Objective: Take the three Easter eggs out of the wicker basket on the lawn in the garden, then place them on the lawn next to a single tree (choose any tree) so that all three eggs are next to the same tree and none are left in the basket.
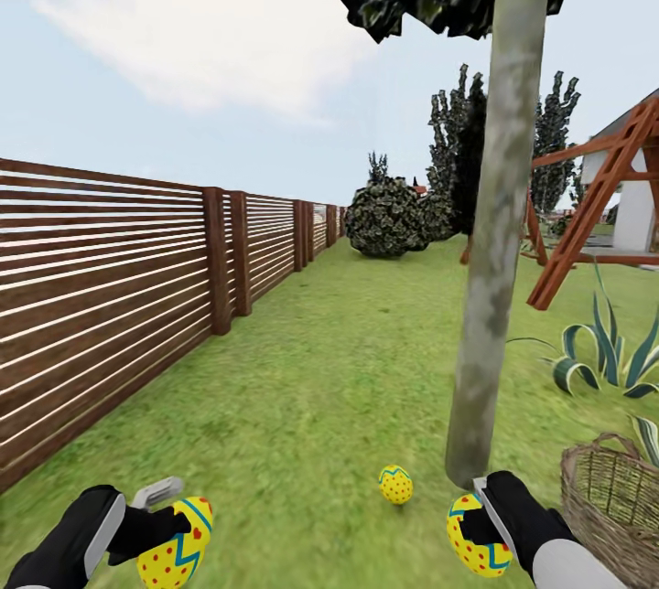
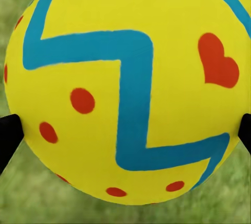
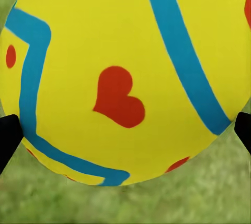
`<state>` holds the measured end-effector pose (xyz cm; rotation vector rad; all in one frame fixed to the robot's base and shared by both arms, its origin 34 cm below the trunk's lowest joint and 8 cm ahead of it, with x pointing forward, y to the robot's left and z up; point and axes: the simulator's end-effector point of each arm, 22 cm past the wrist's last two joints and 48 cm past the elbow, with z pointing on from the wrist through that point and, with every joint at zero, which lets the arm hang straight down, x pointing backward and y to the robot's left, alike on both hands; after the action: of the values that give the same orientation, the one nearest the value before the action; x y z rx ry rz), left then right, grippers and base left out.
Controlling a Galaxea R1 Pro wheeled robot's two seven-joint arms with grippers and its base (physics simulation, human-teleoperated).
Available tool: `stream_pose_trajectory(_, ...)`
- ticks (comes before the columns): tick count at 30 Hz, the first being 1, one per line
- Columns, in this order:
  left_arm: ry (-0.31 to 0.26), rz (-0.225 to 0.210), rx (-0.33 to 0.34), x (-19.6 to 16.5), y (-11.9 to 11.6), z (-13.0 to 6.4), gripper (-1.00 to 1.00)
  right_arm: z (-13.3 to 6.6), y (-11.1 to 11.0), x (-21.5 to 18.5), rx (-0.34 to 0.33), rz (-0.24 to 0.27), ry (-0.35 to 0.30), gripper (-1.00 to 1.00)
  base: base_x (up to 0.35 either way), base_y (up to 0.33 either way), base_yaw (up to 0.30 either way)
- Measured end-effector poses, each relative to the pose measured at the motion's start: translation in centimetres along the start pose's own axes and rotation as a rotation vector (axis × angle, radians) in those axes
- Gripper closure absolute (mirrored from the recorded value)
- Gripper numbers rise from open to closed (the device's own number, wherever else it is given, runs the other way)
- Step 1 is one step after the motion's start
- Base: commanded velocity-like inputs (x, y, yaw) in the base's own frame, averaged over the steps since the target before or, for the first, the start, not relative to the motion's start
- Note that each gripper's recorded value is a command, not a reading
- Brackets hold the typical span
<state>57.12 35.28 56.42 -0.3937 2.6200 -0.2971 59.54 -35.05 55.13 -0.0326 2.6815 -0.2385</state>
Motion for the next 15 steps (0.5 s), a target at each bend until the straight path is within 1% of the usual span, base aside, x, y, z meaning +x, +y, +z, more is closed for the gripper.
stream_pose_trajectory(4, -0.003, 0.001, 0.0, -0.06, 0.0, 0.0, 1.0, 0.0, 0.0, 0.0, 0.0, 0.0, 0.0, 1.0, 0.1, 0.324, -0.016)
stream_pose_trajectory(6, -0.004, 0.001, 0.0, -0.09, -0.01, 0.01, 1.0, 0.0, -0.01, 0.01, 0.0, 0.0, 0.0, 1.0, 0.1, 0.324, -0.221)
stream_pose_trajectory(12, -0.004, 0.001, 0.001, -0.08, -0.1, 0.03, 1.0, 0.0, 0.0, 0.0, -0.001, 0.0, 0.0, 1.0, 0.102, 0.324, -0.287)
stream_pose_trajectory(13, -0.004, 0.001, 0.002, -0.08, -0.11, 0.03, 1.0, 0.0, 0.0, -0.04, 0.0, 0.0, -0.002, 1.0, 0.107, 0.324, -0.223)
stream_pose_trajectory(15, -0.004, 0.001, 0.001, -0.07, -0.1, 0.03, 1.0, 0.0, 0.0, -0.39, 0.0, -0.002, -0.018, 1.0, 0.107, 0.324, -0.066)
